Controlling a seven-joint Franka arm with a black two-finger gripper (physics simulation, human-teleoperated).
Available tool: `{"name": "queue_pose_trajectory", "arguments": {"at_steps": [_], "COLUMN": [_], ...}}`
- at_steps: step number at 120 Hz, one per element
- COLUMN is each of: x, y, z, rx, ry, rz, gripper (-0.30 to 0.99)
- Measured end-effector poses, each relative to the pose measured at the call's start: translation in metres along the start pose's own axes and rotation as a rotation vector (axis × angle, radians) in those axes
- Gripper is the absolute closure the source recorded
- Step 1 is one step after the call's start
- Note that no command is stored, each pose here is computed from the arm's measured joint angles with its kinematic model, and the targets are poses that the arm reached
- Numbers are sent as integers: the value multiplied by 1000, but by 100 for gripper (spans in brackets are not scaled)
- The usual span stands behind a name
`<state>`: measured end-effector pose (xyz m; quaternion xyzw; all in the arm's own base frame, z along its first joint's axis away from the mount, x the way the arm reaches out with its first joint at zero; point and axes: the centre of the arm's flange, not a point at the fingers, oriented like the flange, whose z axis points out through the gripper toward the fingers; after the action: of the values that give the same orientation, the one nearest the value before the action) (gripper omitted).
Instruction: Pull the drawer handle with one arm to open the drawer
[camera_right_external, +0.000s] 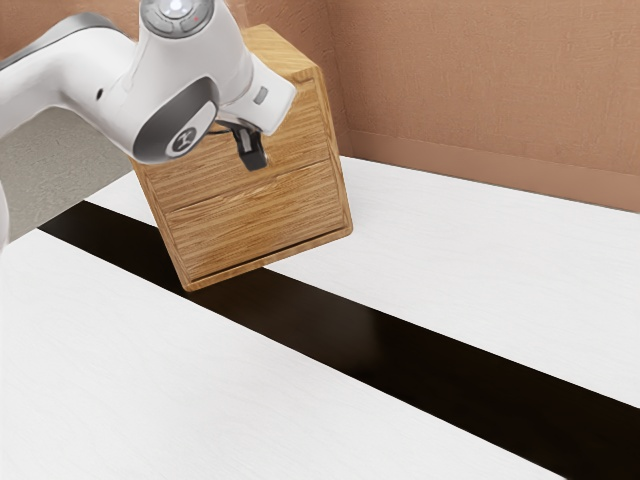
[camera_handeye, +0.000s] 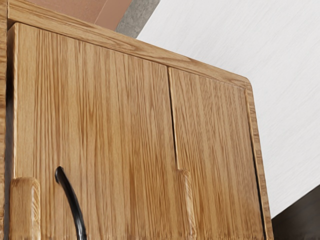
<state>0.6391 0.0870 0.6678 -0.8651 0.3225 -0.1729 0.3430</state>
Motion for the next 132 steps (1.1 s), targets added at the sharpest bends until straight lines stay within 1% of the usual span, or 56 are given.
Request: {"name": "queue_pose_trajectory", "arguments": {"at_steps": [17, 45, 68, 100, 119, 132], "x": [-15, -9, -20, -28, -25, -26], "y": [-7, -4, -12, -12, -7, -10], "z": [13, 22, 38, 46, 50, 49], "rx": [0, -4, -11, -34, -50, -47], "ry": [-17, -1, -12, -10, -7, -4], "rz": [-12, 0, -20, -43, -41, -45], "gripper": [2, 2, 2, 2, 2, 2]}}
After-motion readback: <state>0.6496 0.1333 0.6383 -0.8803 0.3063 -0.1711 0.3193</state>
